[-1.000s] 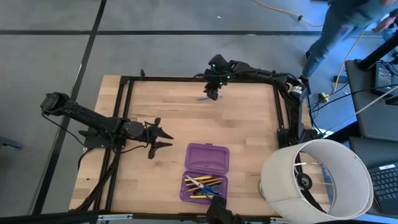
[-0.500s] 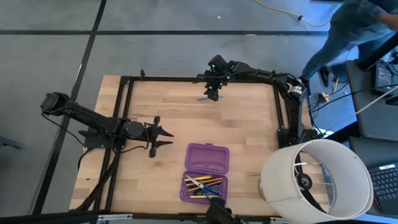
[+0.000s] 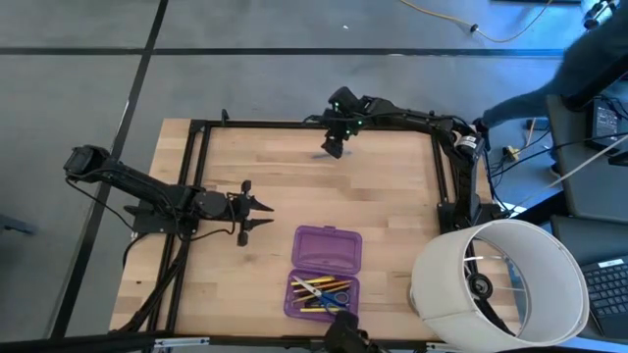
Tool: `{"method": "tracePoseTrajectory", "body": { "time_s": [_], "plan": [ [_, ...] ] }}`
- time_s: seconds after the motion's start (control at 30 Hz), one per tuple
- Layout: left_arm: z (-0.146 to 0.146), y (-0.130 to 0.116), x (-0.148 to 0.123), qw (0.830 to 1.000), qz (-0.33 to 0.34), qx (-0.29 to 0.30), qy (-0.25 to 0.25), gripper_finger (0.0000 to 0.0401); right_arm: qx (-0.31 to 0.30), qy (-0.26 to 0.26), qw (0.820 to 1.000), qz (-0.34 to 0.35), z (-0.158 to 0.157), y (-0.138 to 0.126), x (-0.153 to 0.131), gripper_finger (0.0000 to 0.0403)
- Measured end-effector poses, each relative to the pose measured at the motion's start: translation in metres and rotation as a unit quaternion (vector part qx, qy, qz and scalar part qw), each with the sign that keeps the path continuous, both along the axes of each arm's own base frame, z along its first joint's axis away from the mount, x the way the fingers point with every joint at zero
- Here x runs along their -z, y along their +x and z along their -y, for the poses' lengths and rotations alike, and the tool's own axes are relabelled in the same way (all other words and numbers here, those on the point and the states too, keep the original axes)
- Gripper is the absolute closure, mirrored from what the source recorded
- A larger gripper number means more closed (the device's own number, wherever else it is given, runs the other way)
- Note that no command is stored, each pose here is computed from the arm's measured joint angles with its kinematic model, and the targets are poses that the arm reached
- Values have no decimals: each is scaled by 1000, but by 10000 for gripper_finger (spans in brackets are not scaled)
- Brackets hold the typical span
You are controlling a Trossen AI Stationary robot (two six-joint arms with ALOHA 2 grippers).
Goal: Pick & place school supplies into a supply box
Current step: Put the blue pen into the violet supply box
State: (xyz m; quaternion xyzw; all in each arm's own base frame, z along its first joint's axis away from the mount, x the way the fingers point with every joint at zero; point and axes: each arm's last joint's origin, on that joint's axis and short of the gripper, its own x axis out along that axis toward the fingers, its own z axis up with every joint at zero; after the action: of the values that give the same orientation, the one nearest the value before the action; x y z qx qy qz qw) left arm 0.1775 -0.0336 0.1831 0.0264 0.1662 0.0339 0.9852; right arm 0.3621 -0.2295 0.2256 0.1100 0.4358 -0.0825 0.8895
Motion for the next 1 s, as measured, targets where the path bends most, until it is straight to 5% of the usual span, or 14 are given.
{"method": "tracePoseTrajectory", "body": {
  "time_s": [0.37, 0.7, 1.0],
  "plan": [
    [0, 0, 0, 999, -4, 12, 36, 273, -68, -90, 992, -49, -16, 7, 3, 171],
    [0, 0, 0, 999, -5, 14, 41, 273, -73, -98, 991, -53, -22, 12, 5, 171],
    [0, 0, 0, 999, -5, 15, 41, 274, -73, -82, 990, -93, -19, 20, 39, 171]
  ]
}}
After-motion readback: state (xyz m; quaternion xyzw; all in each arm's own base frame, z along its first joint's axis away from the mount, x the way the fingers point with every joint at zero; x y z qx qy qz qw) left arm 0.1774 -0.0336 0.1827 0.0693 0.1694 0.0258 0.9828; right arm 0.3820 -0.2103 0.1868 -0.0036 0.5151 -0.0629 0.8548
